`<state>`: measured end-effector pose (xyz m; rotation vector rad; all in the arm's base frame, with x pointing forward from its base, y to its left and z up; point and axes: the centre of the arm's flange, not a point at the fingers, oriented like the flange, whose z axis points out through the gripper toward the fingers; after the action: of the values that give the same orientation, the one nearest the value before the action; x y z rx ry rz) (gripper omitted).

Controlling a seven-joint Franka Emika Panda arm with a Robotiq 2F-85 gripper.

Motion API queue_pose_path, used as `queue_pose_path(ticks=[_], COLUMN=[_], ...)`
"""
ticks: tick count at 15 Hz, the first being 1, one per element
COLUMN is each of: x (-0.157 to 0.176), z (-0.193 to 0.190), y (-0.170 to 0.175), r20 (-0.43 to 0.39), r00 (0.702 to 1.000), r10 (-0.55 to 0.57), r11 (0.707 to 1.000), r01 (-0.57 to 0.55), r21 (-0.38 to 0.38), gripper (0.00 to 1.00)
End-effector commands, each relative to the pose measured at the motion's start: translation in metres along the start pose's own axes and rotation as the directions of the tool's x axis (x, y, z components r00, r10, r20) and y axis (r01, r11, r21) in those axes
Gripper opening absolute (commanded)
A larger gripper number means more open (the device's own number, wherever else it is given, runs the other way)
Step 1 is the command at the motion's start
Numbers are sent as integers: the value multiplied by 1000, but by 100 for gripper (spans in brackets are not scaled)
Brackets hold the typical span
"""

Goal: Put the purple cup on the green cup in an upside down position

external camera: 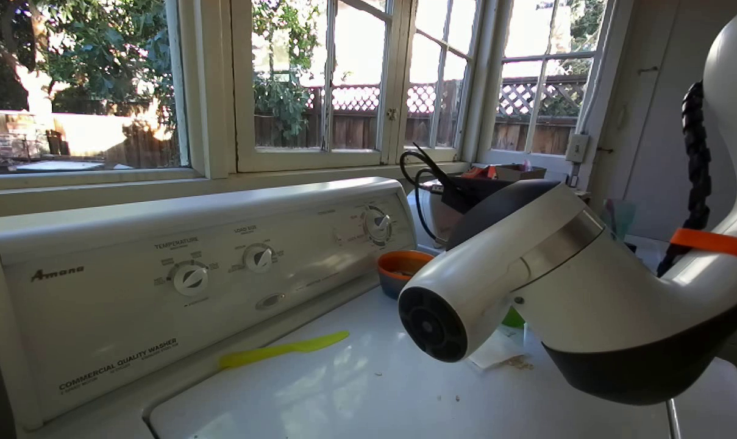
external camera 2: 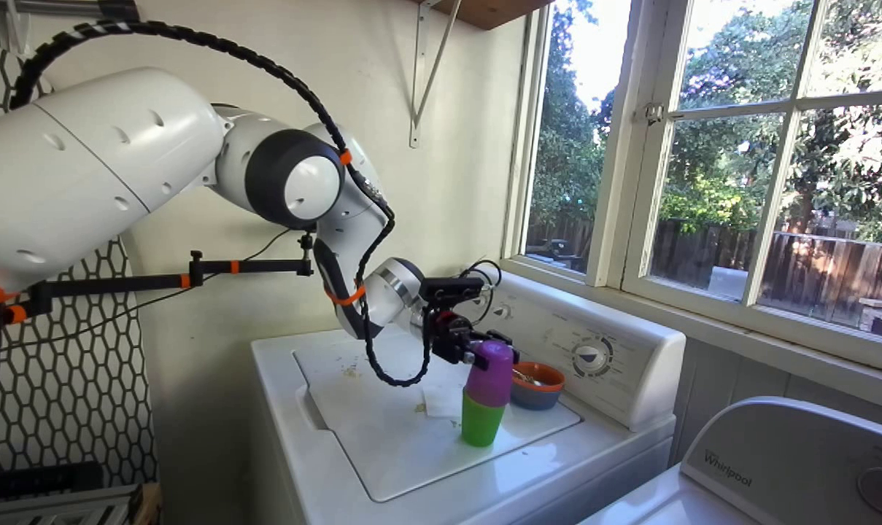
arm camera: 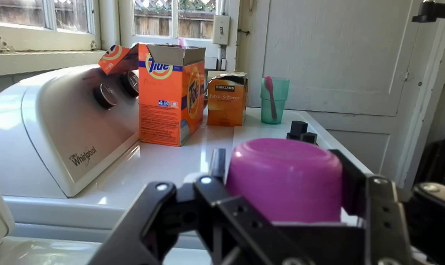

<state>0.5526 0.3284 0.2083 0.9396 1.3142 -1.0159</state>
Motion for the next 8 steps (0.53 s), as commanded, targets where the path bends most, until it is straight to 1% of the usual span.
queue_pose_path(ticks=[1, 8], x=[6, 8], z=[-4, -6], y=[2, 1], r20=[3, 5], r00=[1000, 1000], r10=[3, 5], r11=[1000, 1000], r01=[-3, -5], r21=[-10, -13], gripper=[44, 44])
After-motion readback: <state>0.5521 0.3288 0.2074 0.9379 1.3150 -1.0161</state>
